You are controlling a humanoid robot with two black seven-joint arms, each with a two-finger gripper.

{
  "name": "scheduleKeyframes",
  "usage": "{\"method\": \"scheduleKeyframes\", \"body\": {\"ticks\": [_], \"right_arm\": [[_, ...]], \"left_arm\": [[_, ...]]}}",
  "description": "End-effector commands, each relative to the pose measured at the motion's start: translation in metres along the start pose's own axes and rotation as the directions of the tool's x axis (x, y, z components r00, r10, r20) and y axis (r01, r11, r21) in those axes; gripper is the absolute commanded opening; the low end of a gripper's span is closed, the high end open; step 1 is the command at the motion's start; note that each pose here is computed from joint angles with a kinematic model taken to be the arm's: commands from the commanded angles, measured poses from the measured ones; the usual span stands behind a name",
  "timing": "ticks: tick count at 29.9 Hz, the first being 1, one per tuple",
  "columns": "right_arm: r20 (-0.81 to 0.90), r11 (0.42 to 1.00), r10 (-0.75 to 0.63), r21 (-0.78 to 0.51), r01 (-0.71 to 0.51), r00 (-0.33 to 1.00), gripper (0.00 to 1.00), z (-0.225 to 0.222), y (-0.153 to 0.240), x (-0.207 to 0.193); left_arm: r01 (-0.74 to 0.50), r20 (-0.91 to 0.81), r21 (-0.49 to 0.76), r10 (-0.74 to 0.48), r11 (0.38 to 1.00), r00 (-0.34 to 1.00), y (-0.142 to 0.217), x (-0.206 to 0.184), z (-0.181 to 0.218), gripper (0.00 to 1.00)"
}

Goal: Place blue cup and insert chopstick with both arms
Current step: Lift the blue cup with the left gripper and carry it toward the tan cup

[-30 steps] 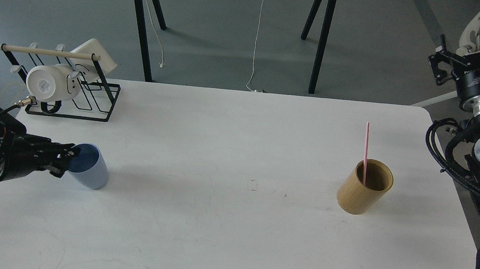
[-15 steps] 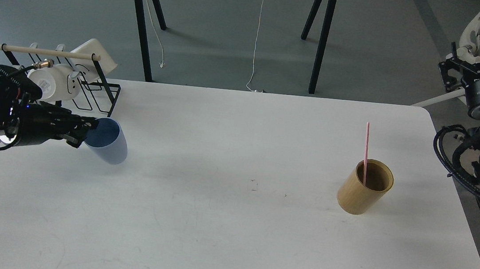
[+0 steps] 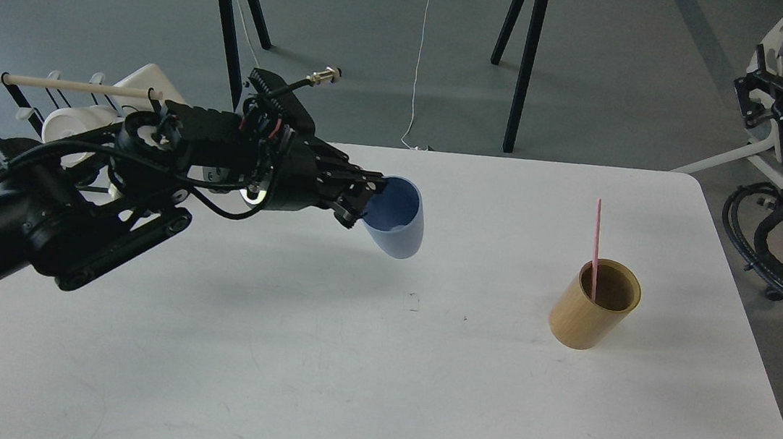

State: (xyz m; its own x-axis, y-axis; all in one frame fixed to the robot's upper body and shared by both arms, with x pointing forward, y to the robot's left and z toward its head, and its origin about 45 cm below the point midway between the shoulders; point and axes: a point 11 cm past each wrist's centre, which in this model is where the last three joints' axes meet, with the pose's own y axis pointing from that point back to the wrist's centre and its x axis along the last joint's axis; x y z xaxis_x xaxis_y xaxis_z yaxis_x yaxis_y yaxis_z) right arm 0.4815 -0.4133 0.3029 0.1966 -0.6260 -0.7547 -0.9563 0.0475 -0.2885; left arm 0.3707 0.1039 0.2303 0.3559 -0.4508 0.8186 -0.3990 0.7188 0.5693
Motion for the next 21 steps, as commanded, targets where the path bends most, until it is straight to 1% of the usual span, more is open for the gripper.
{"method": "scheduleKeyframes", "body": {"ticks": [1,3,6,13,16,21], "right_arm": [[0.009,0.999,-0.037,0.004,0.037,0.999,0.99,0.000,-0.010,-0.016],[0.012,0.999,-0.050,0.004,0.050,0.999,0.99,0.001,-0.012,-0.021],[0.012,0.999,-0.052,0.001,0.051,0.999,0.99,0.001,-0.012,-0.021],[0.025,0.997,-0.072,-0.014,0.072,0.997,0.99,0.010,-0.011,-0.028],[0.024,0.997,-0.072,-0.015,0.072,0.997,0.99,0.010,-0.011,-0.027],[0.025,0.997,-0.072,-0.018,0.073,0.997,0.99,0.011,-0.011,-0.027]], "left_arm": [[0.058,0.028,-0.109,-0.055,0.992,0.998,-0.032,-0.015,0.044,0.01],[0.090,0.040,-0.126,-0.085,0.988,0.996,-0.038,-0.024,0.053,0.01],[0.101,0.035,-0.110,-0.098,0.989,0.995,-0.047,-0.028,0.057,0.01],[0.134,0.000,-0.056,-0.134,0.989,0.991,-0.053,-0.040,0.042,0.01],[0.146,-0.016,-0.052,-0.147,0.988,0.989,-0.053,-0.049,0.040,0.02],[0.152,-0.022,-0.045,-0.153,0.987,0.988,-0.051,-0.053,0.037,0.03]]}}
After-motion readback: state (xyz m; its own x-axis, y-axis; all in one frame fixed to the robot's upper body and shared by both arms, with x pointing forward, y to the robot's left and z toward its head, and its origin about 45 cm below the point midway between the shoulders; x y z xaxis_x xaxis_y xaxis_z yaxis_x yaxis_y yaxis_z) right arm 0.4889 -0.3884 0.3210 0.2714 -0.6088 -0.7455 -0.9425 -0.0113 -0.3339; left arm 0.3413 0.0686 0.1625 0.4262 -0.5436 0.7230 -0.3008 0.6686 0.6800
